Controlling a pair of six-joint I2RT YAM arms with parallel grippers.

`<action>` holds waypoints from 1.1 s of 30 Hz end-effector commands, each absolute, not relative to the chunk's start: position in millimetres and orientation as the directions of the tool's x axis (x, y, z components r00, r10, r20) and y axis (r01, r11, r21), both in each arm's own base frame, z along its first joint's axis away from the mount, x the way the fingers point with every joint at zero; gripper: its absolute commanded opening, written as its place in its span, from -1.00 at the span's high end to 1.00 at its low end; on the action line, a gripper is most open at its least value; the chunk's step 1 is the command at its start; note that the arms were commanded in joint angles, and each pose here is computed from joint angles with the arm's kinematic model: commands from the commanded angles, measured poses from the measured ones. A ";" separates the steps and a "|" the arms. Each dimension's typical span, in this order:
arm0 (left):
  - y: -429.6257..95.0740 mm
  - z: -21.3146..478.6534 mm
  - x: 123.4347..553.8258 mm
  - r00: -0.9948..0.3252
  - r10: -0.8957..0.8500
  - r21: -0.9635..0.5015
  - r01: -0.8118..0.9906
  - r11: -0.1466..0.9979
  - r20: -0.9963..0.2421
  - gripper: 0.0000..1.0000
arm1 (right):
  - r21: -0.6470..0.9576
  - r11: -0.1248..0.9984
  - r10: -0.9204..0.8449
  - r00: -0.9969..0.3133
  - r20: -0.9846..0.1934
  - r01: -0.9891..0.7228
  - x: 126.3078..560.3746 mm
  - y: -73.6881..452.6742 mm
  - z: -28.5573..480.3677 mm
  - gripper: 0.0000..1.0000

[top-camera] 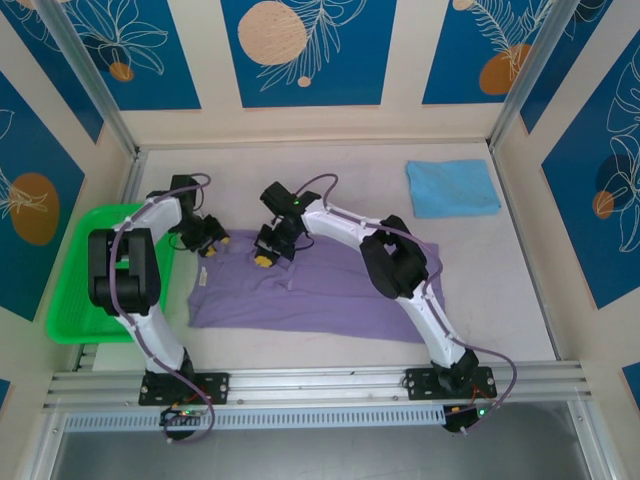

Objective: Fold and stack the t-shirts

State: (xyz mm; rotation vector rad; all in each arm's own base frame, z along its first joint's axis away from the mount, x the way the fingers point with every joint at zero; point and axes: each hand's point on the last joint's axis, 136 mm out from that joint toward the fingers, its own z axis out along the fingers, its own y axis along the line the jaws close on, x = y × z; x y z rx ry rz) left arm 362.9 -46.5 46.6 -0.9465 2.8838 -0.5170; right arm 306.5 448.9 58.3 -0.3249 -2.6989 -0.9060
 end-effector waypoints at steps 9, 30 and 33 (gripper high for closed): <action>-52.6 35.6 360.7 -0.763 -0.633 -0.360 -0.632 0.687 0.131 0.09 | 0.698 0.647 0.066 -0.934 0.351 0.308 320.1 449.2 98.8 1.00; -57.8 35.0 364.7 -0.713 -0.680 -0.385 -0.684 0.620 0.170 0.03 | 0.793 0.505 0.030 -0.925 0.379 0.341 341.8 445.3 114.8 1.00; -57.8 34.1 365.8 -0.709 -0.683 -0.383 -0.688 0.617 0.174 0.09 | 0.793 0.503 0.028 -0.924 0.382 0.343 341.1 444.8 114.2 1.00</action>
